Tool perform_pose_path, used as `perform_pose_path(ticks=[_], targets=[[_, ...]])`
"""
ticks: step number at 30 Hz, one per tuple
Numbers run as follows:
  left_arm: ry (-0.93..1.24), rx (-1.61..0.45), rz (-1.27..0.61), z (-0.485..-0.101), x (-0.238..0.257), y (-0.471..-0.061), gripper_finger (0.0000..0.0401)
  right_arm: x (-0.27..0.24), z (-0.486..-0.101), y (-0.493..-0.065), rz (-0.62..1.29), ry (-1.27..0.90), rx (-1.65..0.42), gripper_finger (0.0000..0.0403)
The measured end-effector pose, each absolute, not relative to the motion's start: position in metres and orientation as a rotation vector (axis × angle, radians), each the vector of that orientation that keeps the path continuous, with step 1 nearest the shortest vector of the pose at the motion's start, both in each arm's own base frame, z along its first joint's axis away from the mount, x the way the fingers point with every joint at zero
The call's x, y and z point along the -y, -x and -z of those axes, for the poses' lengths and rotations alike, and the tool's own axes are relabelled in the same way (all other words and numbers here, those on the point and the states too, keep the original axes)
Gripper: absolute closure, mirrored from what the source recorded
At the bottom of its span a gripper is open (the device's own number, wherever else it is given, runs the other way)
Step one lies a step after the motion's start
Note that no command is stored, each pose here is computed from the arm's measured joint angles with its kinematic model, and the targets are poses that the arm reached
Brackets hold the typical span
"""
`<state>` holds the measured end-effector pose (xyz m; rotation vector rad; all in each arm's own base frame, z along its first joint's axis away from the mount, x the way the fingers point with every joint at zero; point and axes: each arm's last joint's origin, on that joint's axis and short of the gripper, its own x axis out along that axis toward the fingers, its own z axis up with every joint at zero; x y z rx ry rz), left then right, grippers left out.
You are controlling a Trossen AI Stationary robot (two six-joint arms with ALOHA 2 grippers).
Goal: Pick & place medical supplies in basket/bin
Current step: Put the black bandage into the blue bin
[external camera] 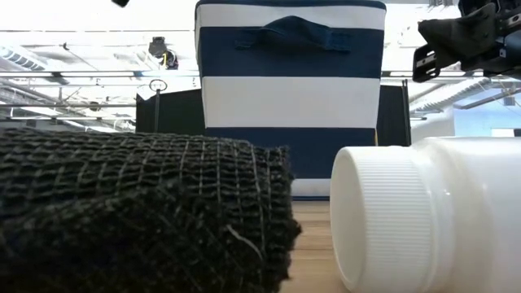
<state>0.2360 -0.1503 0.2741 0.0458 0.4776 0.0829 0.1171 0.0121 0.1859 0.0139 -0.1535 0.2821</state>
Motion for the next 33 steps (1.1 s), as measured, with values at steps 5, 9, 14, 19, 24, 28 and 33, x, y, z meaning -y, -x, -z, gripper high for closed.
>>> perform_pose_path(ticks=[5, 9, 14, 19, 24, 28, 33], targets=[[0.119, -0.652, 0.024, -0.287, 0.185, -0.263, 0.0273, -0.012, -0.186, -0.117, -0.285, -0.046, 0.148, 0.0403], [0.178, -0.779, 0.072, -0.282, 0.209, -0.284, 0.0197, -0.012, -0.186, -0.117, -0.285, -0.048, 0.148, 0.0403], [0.163, -0.902, 0.161, -0.258, 0.240, -0.303, 0.0124, -0.012, -0.186, -0.117, -0.282, -0.022, 0.152, 0.0403], [0.223, -1.082, 0.208, -0.221, 0.258, -0.315, 0.0085, -0.012, -0.186, -0.117, -0.280, -0.002, 0.158, 0.0403], [0.255, -1.142, 0.201, -0.194, 0.266, -0.324, 0.0067, -0.012, -0.186, -0.117, -0.258, -0.003, 0.158, 0.0403], [0.285, -1.121, 0.265, -0.178, 0.275, -0.334, 0.0066, -0.011, -0.185, -0.118, -0.230, -0.012, 0.147, 0.0403], [0.222, -1.163, 0.247, -0.159, 0.274, -0.336, 0.0066, -0.011, -0.185, -0.118, -0.230, -0.012, 0.144, 0.0403]])
